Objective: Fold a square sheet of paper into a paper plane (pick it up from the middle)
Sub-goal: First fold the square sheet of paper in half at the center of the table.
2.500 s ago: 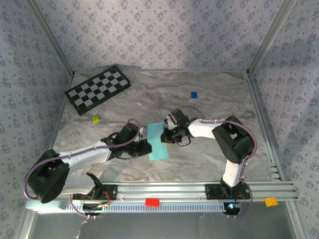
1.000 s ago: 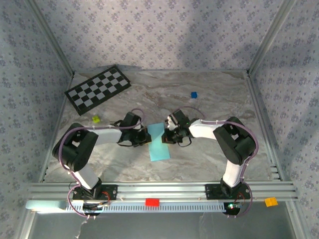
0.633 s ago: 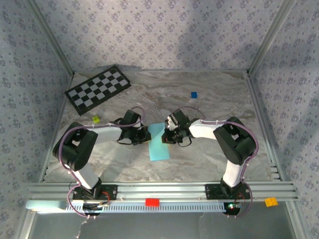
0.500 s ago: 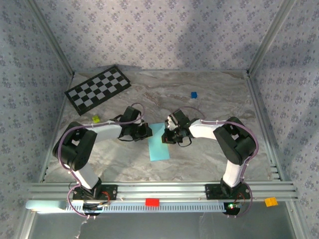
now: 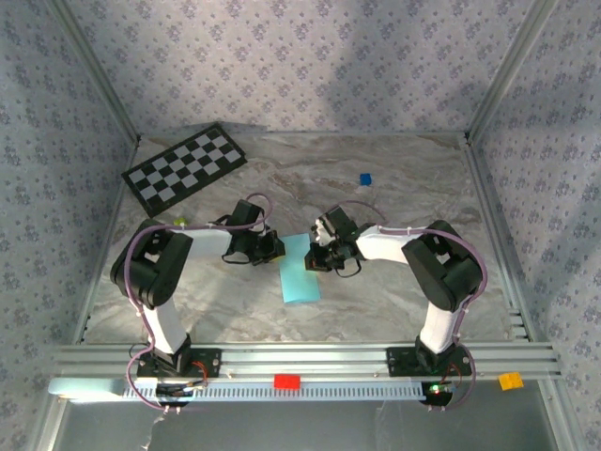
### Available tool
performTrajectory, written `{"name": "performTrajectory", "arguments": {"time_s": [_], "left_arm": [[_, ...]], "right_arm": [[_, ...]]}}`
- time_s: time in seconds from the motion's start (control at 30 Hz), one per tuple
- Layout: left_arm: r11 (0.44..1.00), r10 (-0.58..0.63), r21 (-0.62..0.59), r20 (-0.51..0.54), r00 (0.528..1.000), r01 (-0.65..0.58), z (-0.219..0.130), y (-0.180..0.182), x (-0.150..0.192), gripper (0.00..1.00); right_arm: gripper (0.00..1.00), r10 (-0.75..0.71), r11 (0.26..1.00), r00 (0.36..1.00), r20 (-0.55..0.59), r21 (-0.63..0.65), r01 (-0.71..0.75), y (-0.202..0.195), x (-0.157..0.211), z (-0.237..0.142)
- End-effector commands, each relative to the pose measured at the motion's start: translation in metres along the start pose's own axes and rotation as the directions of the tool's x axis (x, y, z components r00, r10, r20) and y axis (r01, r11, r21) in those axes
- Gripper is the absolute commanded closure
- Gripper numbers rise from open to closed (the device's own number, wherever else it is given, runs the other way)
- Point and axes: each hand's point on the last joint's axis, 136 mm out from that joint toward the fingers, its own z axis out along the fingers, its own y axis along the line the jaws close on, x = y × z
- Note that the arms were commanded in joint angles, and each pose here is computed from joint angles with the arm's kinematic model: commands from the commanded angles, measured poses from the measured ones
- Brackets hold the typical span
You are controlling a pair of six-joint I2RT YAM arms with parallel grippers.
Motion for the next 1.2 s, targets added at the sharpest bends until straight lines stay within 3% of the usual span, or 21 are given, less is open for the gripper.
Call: {"name": "performTrajectory", "arguments": {"time_s": [0.0, 0.27, 0.6, 1.17], "left_arm": [[1.000, 0.006, -0.002, 0.019, 1.000, -0.006, -0.006, -0.005, -0.009, 0.91], [0.998, 0.043, 0.046, 0.033, 0.999, -0.044, -0.008, -0.022, -0.024, 0.89], [0.999, -0.029, -0.036, 0.032, 0.999, 0.030, 0.006, 0.018, -0.030, 0.91], [0.990, -0.084, -0.098, 0.191, 0.978, 0.104, -0.019, 0.038, -0.082, 0.92]], "right_arm": [[1.00, 0.116, 0.971, 0.983, -0.143, 0.225, -0.082, -0.063, 0.051, 0.008], [1.00, 0.117, 0.971, 0.983, -0.142, 0.222, -0.084, -0.064, 0.050, 0.008], [1.00, 0.123, 0.971, 0.982, -0.147, 0.222, -0.088, -0.065, 0.053, 0.009], [1.00, 0.121, 0.970, 0.981, -0.152, 0.226, -0.085, -0.067, 0.055, 0.008]]}}
